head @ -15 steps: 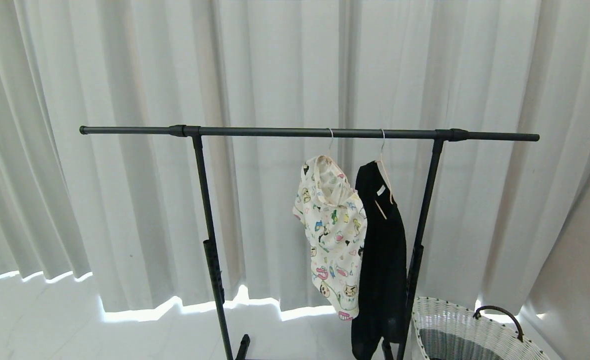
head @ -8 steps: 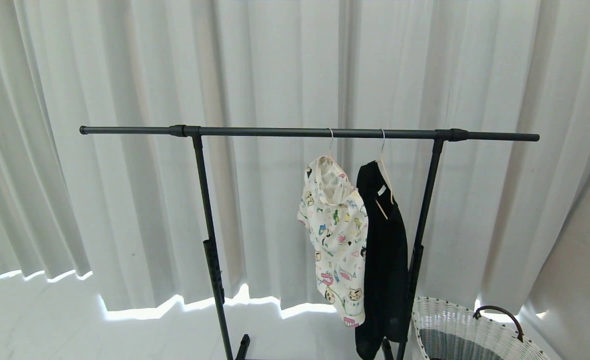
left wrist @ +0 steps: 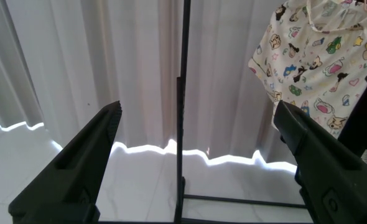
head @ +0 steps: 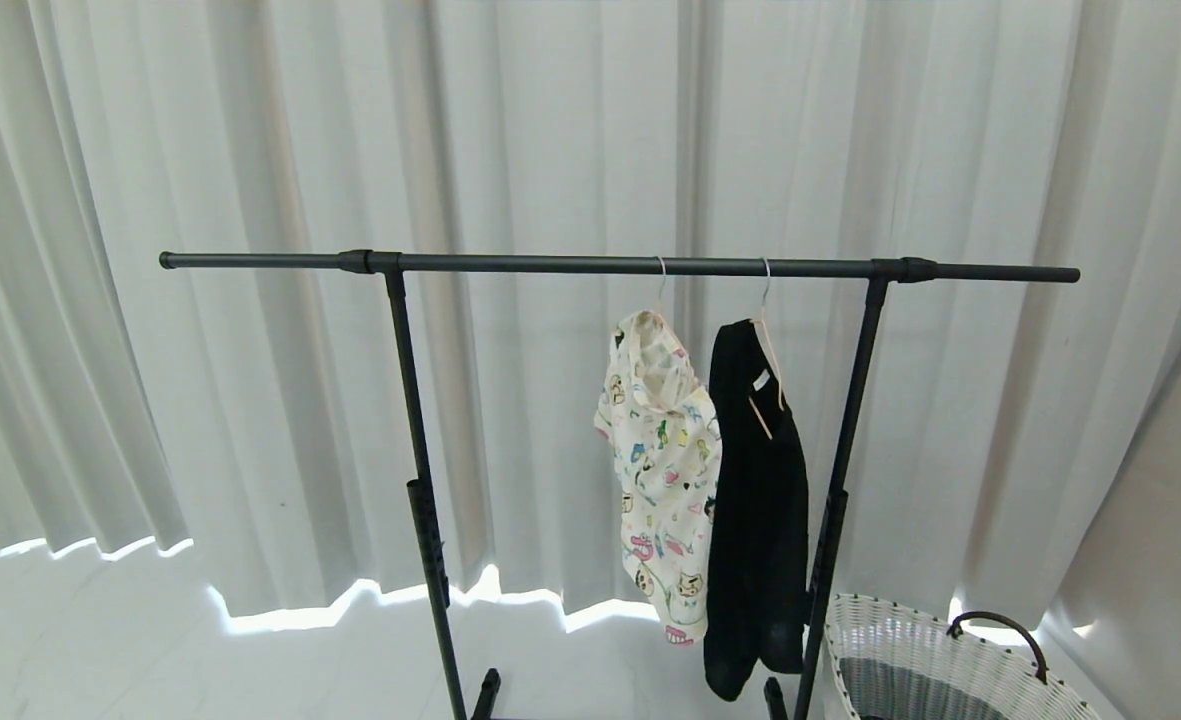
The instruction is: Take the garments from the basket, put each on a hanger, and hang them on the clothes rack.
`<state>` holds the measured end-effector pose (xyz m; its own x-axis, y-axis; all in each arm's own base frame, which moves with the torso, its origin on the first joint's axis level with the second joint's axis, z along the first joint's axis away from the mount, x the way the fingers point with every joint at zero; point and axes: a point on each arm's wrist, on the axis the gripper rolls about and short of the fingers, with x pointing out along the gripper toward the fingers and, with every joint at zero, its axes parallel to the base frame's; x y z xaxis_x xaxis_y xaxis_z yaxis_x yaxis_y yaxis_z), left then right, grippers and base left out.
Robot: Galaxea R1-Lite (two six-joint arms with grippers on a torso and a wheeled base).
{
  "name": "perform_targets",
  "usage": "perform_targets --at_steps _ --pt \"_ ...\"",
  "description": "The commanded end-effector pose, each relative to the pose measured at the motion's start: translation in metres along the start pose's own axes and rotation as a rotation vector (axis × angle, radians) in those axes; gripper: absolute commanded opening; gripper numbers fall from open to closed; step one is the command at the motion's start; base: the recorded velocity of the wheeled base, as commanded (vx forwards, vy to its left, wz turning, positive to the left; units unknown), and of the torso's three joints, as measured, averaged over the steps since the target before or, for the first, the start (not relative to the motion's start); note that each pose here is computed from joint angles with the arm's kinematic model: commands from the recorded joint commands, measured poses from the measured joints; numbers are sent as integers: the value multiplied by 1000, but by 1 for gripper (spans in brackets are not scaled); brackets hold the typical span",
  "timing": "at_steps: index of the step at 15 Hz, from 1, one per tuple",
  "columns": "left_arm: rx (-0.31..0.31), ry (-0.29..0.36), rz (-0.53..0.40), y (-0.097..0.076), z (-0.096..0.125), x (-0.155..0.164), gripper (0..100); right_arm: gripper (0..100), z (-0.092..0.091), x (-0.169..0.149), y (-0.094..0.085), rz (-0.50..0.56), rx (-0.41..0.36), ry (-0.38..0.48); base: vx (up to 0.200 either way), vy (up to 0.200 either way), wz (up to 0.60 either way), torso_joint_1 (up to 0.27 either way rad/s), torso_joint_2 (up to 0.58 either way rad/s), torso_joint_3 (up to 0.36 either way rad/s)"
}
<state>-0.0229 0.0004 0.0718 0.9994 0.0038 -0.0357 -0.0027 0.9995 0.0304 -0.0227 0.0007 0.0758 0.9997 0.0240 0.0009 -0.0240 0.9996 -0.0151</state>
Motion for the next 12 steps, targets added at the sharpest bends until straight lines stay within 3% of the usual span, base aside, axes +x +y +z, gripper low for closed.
perform_targets --at_steps 1,12 --pt "-1 1 1 0 0 0 100 100 0 0 0 2 -2 -1 0 0 0 0 0 0" --pt "-1 1 1 0 0 0 100 100 0 0 0 0 -6 -1 0 0 0 0 0 0"
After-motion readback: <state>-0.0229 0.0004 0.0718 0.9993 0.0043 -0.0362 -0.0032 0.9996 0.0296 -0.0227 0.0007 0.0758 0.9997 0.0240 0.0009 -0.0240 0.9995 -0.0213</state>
